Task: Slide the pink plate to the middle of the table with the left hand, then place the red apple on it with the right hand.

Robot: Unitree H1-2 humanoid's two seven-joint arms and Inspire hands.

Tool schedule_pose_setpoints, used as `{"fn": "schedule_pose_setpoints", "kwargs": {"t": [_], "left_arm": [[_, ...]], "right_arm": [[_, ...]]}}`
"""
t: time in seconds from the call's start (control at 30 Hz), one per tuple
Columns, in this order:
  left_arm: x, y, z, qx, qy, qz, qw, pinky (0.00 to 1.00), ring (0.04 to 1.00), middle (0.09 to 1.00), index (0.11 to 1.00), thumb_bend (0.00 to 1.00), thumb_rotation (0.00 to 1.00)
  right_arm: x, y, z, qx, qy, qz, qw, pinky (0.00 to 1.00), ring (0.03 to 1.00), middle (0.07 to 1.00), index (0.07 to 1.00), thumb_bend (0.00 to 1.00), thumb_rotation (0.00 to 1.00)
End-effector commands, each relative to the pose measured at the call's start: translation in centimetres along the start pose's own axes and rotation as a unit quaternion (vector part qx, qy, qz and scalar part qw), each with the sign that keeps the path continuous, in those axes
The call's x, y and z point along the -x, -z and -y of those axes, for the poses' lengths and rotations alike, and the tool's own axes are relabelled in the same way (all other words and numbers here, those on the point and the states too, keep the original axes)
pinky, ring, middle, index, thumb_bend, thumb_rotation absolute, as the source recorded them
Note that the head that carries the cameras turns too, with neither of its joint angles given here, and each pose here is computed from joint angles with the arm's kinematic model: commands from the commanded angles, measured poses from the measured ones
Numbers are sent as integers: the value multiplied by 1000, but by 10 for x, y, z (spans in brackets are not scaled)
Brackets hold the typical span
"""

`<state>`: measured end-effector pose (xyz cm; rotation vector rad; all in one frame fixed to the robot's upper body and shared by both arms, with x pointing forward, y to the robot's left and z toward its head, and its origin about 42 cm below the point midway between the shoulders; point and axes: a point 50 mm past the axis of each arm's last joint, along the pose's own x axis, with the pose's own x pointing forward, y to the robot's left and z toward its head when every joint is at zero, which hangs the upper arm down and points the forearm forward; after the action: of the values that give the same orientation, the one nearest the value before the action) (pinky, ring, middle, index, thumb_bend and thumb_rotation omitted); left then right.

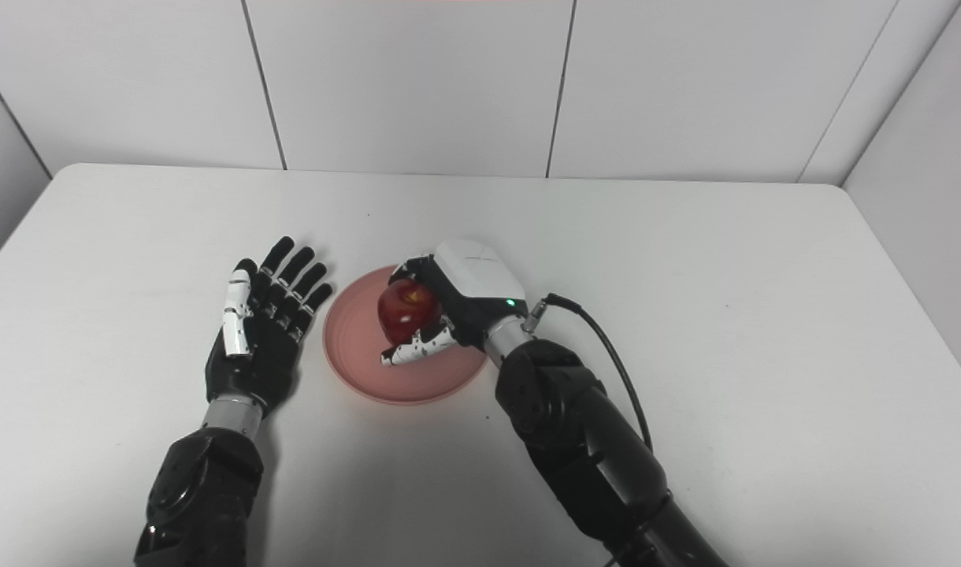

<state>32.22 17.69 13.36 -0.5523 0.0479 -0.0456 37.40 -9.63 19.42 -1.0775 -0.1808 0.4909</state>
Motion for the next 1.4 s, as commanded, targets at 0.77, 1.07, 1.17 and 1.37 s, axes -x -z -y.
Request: {"fn": "schedule_pose_setpoints", "kwargs": {"t": [0.77,1.07,1.17,1.37], "left_arm": [[-9,-13,11,3,26,31,999,886,877,872,856,344,1000],[-10,-11,9,8,28,29,999,885,881,873,856,350,1000],[-10,-11,9,9,30,29,999,893,881,874,859,351,1000],[-10,-11,9,8,29,28,999,891,882,874,858,353,1000]], "right_arm": [[31,-8,58,-19,98,82,992,488,772,1000,1000,1000,643],[58,18,89,-40,184,64,980,610,821,956,1000,1000,689],[68,35,91,-66,209,50,974,670,840,949,1000,1000,683],[85,65,77,-119,242,18,963,691,835,918,1000,971,695]]}}
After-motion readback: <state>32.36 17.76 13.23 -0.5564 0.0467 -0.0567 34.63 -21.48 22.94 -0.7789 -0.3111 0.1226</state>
